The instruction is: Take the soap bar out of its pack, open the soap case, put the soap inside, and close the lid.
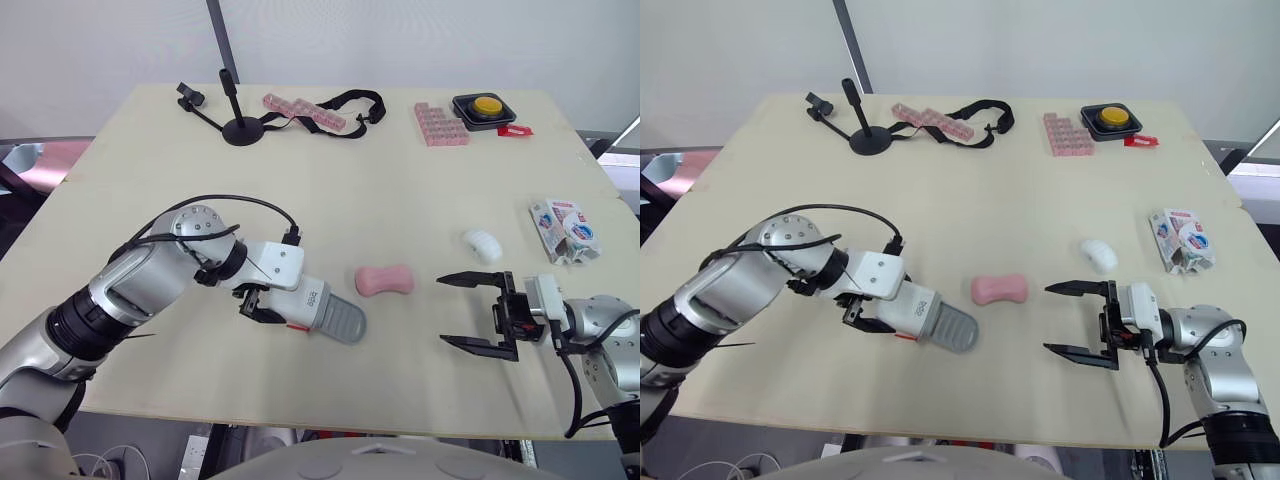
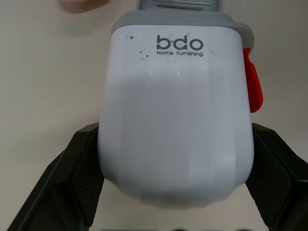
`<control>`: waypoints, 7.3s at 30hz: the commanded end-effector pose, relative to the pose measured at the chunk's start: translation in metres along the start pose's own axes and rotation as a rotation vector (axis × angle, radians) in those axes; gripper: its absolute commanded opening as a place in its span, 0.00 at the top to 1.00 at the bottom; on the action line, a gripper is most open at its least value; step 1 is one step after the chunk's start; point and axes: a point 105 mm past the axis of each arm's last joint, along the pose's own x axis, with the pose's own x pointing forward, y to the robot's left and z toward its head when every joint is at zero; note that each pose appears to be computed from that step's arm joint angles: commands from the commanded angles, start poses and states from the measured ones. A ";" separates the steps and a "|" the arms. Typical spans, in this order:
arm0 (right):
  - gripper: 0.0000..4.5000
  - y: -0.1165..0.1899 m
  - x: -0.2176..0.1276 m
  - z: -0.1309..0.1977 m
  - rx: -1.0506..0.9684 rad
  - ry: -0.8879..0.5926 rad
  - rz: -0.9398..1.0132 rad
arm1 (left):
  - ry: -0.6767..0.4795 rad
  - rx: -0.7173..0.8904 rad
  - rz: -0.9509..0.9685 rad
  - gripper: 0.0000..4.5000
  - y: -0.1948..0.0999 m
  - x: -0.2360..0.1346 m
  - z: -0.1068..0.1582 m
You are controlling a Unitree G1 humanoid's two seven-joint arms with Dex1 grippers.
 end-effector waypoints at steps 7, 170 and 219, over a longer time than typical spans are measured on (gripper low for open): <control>0.02 -0.002 -0.004 0.003 -0.029 0.009 0.009 | 0.006 -0.010 -0.013 0.23 -0.006 -0.009 -0.002; 0.62 -0.022 0.143 0.045 -0.046 0.549 0.210 | -0.715 -0.269 0.534 0.00 -0.089 -0.021 -0.054; 0.00 -0.011 0.143 0.063 0.116 0.435 0.056 | -0.705 -0.210 0.478 0.00 -0.065 -0.023 -0.047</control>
